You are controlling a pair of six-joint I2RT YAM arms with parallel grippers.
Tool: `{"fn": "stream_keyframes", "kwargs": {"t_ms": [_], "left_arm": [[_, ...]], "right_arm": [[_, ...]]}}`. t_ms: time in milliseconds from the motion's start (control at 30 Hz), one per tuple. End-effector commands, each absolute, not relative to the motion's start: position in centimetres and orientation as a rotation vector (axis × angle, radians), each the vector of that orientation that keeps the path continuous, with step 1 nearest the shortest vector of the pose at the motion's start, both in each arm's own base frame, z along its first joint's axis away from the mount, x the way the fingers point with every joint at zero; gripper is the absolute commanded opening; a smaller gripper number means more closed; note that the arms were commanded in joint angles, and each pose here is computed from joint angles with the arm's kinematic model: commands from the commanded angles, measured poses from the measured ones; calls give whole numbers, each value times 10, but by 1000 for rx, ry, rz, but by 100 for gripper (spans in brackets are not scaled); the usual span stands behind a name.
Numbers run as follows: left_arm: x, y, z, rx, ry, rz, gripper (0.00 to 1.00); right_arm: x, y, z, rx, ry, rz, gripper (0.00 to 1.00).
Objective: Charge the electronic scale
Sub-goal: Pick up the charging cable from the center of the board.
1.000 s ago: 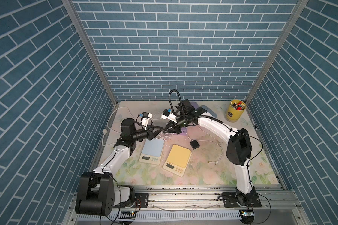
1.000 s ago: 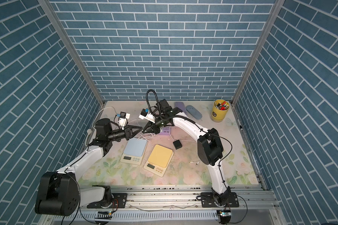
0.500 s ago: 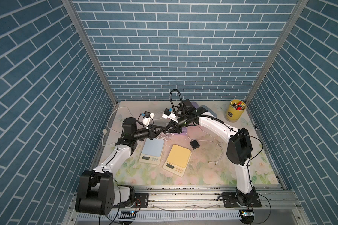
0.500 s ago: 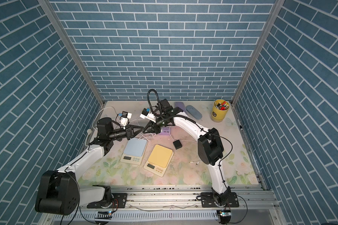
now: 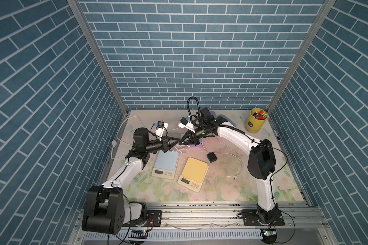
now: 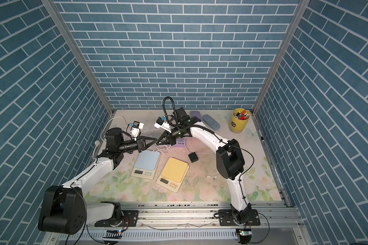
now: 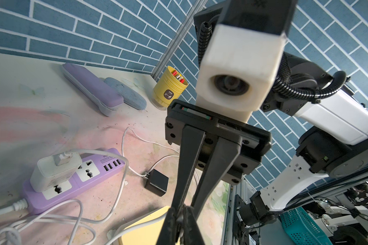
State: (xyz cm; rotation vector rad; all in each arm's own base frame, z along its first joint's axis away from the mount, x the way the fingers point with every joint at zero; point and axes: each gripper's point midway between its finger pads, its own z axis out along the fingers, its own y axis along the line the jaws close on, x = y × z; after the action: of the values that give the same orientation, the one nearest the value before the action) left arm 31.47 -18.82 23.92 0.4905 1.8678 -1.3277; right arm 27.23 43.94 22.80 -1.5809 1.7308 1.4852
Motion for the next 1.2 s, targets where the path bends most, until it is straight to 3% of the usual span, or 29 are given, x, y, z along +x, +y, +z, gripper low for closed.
{"fn": "stream_keyframes", "kwargs": {"t_ms": [0, 133, 300, 667, 700, 800, 900, 1000, 1167], "left_arm": [[302, -200, 250, 560, 1849, -1384, 14], [300, -203, 248, 563, 1860, -1393, 18], [300, -204, 249, 563, 1867, -1401, 0], [318, -197, 226, 391, 2019, -1349, 0], [322, -196, 221, 358, 2037, -1345, 0], [333, -192, 204, 256, 2090, -1318, 0], [340, -188, 189, 179, 2139, -1291, 0], [347, -184, 175, 106, 2185, -1273, 0], [354, -178, 159, 3, 2244, -1250, 0]], "right_arm": [[269, 438, 259, -1582, 1610, 1495, 0], [268, 438, 261, -1579, 1606, 1493, 0], [272, 436, 261, -1561, 1616, 1484, 0], [296, 435, 240, -1467, 1748, 1344, 1], [297, 435, 236, -1463, 1763, 1335, 5], [300, 433, 225, -1447, 1814, 1298, 30], [306, 429, 219, -1427, 1843, 1229, 42], [313, 423, 213, -1399, 1873, 1138, 47], [325, 406, 187, -1349, 1940, 888, 48]]}}
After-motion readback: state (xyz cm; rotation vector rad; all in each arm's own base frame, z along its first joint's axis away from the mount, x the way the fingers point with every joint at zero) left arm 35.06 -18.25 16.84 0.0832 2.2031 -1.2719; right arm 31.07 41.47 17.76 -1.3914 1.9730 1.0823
